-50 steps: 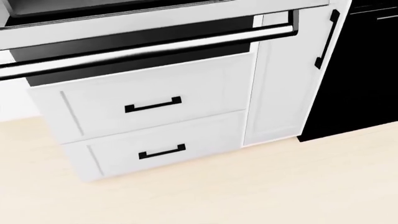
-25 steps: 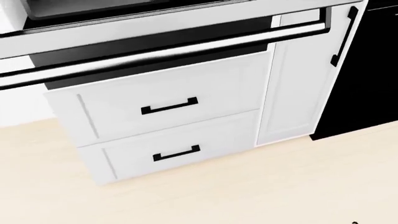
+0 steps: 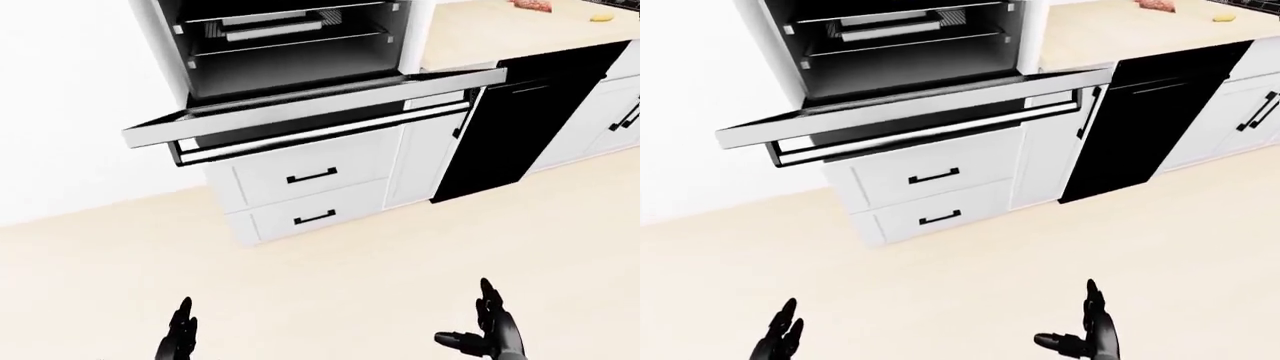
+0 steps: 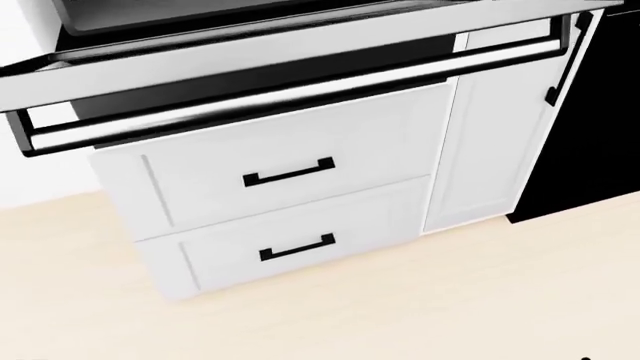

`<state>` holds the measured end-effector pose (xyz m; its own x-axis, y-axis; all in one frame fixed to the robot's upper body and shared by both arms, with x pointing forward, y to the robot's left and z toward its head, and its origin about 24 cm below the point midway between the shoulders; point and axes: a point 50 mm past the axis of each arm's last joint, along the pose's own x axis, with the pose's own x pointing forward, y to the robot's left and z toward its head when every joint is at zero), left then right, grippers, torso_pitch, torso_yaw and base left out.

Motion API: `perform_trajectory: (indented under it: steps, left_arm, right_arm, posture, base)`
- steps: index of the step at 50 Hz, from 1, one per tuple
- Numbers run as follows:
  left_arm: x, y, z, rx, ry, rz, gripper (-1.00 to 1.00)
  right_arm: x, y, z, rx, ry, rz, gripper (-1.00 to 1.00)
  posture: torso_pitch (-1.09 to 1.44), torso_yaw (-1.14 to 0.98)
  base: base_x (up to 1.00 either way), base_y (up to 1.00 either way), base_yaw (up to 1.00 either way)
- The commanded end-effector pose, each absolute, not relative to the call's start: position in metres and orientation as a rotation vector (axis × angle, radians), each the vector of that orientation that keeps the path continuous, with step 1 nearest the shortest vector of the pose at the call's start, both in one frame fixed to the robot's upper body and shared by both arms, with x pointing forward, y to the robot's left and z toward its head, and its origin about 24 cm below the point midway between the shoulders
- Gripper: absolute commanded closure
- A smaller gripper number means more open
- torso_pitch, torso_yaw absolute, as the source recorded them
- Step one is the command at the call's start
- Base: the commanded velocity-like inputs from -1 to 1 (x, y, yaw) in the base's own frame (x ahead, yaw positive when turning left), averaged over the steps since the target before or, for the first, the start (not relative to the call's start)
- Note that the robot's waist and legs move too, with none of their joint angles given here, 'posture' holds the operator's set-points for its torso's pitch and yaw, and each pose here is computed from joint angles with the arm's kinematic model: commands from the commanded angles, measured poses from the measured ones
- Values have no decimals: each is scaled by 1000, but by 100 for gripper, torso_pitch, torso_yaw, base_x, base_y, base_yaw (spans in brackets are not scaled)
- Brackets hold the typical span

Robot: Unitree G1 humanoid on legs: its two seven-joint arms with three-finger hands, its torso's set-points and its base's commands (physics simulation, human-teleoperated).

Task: Close the oven door.

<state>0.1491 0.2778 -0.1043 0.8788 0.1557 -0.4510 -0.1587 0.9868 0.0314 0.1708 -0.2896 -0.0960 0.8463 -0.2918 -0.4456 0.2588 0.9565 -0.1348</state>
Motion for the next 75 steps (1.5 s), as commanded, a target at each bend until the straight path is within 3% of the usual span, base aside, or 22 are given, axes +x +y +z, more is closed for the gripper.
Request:
perform_trajectory:
  steps: [1, 75]
  left_arm:
    - [156, 285, -96, 16, 420, 178, -100]
    - [158, 286, -95, 12, 416, 178, -100]
  right_arm:
    - [181, -292, -87, -86, 420, -284, -100]
    - [182, -292, -87, -81, 419, -289, -100]
  posture:
    - [0, 0]
    - [0, 0]
  base:
    - [0, 29, 0]
    - [0, 29, 0]
